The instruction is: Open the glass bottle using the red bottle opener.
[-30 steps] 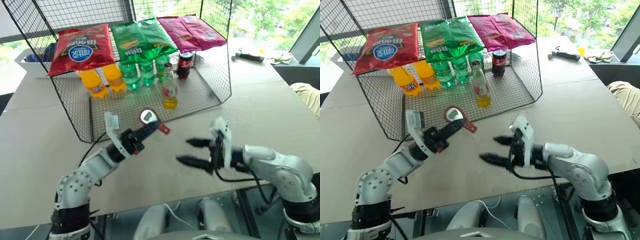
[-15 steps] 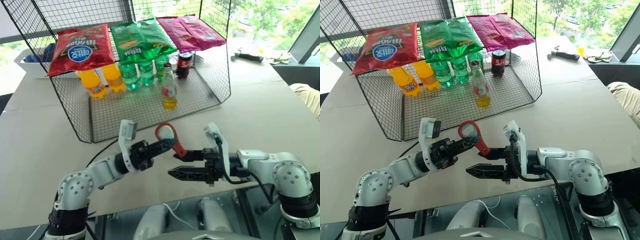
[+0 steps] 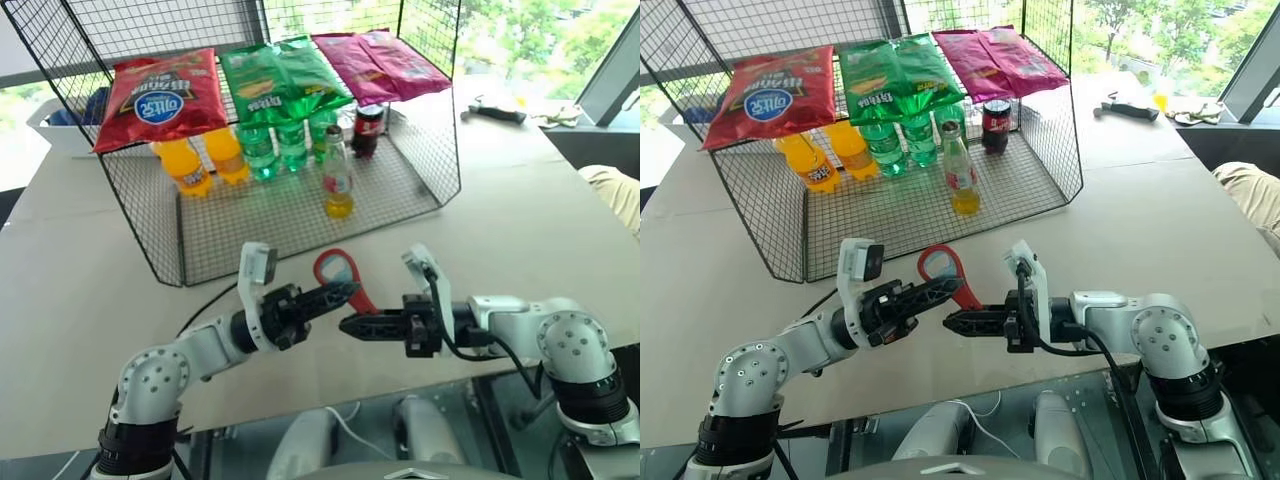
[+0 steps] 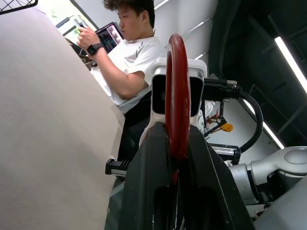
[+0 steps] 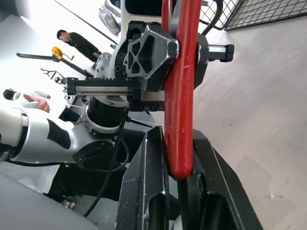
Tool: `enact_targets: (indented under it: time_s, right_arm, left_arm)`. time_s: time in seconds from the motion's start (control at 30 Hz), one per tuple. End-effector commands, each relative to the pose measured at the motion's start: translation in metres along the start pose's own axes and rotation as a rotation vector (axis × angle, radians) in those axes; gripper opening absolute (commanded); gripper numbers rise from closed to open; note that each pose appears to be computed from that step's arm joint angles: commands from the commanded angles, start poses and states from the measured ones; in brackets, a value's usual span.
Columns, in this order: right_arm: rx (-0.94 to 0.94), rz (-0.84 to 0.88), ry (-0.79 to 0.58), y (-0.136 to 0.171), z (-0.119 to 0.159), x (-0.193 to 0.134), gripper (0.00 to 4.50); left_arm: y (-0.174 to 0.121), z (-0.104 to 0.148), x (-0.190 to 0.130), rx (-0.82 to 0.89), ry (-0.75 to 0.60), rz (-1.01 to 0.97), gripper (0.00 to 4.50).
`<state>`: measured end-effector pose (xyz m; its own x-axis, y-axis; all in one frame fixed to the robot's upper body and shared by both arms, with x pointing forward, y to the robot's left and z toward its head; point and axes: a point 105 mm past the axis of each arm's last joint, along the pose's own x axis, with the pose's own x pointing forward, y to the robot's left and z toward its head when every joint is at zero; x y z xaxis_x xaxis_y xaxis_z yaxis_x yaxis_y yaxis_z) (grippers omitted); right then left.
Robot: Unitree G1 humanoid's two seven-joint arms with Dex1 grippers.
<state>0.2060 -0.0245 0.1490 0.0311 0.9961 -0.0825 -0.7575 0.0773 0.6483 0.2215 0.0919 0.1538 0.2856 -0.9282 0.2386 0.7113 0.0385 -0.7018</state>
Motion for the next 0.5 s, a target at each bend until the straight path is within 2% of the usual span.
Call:
enact_targets:
  time_s: [0.03,0.5]
  right_arm:
    - [-0.035,0.104,0.002,0.0210,0.0062,0.0032,0.09]
    - [-0.052,0.117,0.083,0.0212,0.0061,0.0006,0.09]
  left_arm:
    - [-0.0008,-0.0057,0.0013,0.010,0.031,0.012,0.00]
    - [-0.0018,-0.0153,0.0043,-0.022,0.112,-0.034,0.00]
